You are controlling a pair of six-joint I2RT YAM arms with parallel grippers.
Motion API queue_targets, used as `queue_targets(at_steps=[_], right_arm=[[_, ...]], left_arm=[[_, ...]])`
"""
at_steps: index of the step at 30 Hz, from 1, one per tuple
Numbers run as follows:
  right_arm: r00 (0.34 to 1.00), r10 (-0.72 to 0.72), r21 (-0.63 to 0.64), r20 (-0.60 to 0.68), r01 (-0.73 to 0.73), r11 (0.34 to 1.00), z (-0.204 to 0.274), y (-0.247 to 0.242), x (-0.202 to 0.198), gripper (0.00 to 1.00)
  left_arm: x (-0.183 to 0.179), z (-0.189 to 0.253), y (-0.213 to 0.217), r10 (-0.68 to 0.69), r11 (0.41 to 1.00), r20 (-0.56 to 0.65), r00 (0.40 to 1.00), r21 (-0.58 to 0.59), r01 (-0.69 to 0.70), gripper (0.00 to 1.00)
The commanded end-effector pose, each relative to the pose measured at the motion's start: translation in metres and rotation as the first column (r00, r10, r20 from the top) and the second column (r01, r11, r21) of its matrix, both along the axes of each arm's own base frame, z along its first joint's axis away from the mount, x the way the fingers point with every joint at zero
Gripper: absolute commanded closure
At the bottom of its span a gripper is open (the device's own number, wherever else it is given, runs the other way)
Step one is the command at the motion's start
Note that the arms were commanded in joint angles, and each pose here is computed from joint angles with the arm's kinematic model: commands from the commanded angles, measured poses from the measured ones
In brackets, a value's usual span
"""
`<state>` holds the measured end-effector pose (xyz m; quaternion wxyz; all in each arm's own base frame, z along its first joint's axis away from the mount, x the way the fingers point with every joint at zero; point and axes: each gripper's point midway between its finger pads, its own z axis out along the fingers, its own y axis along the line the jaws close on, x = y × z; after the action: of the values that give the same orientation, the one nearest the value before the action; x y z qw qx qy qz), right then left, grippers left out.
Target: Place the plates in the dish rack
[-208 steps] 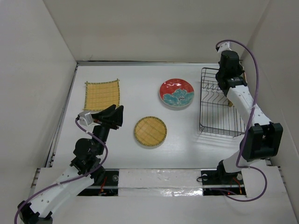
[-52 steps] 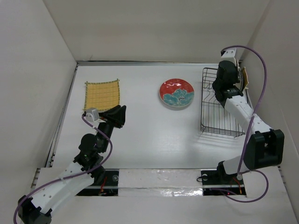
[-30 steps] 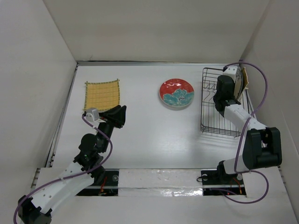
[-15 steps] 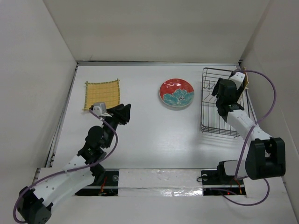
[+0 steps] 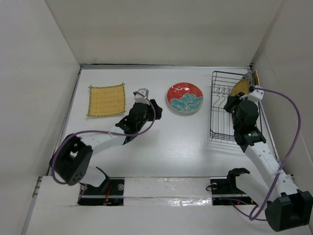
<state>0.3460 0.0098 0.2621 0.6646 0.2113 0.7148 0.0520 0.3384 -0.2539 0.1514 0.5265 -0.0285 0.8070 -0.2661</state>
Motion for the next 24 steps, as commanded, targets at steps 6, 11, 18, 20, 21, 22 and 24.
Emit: queue_targets(at_steps=[6,11,18,20,21,22,24], right_arm=[[0.938,0.324,0.082,0.121,-0.335,0.939,0.004,0.080,-0.027,0.89],[0.878,0.457,0.093,0.140,-0.471,0.877,0.001,0.111,-0.040,0.64],[0.835,0.526,0.097,0.163,-0.544,0.833,0.001,0.127,-0.049,0.62],[0.832,0.527,0.095,0.172,-0.546,0.832,0.002,0.127,-0.049,0.62],[0.832,0.527,0.094,0.176,-0.547,0.832,0.003,0.127,-0.049,0.62],[0.831,0.526,0.093,0.179,-0.547,0.832,0.003,0.127,-0.048,0.62],[0.815,0.552,0.091,0.176,-0.572,0.815,0.002,0.132,-0.050,0.61]], left_arm=[[0.051,-0.035,-0.070,-0.099,0.988,-0.186,0.978,-0.134,0.075,0.37],[0.081,-0.063,-0.091,-0.118,0.978,-0.279,0.953,-0.197,0.064,0.36],[0.112,-0.101,-0.093,-0.089,0.973,-0.367,0.926,-0.230,0.002,0.41],[0.116,-0.101,-0.096,-0.087,0.971,-0.371,0.925,-0.238,-0.005,0.45],[0.117,-0.106,-0.096,-0.079,0.968,-0.387,0.919,-0.249,-0.022,0.48],[0.118,-0.106,-0.098,-0.077,0.964,-0.388,0.919,-0.263,-0.030,0.50],[0.118,-0.114,-0.101,-0.079,0.958,-0.411,0.908,-0.283,-0.044,0.52]])
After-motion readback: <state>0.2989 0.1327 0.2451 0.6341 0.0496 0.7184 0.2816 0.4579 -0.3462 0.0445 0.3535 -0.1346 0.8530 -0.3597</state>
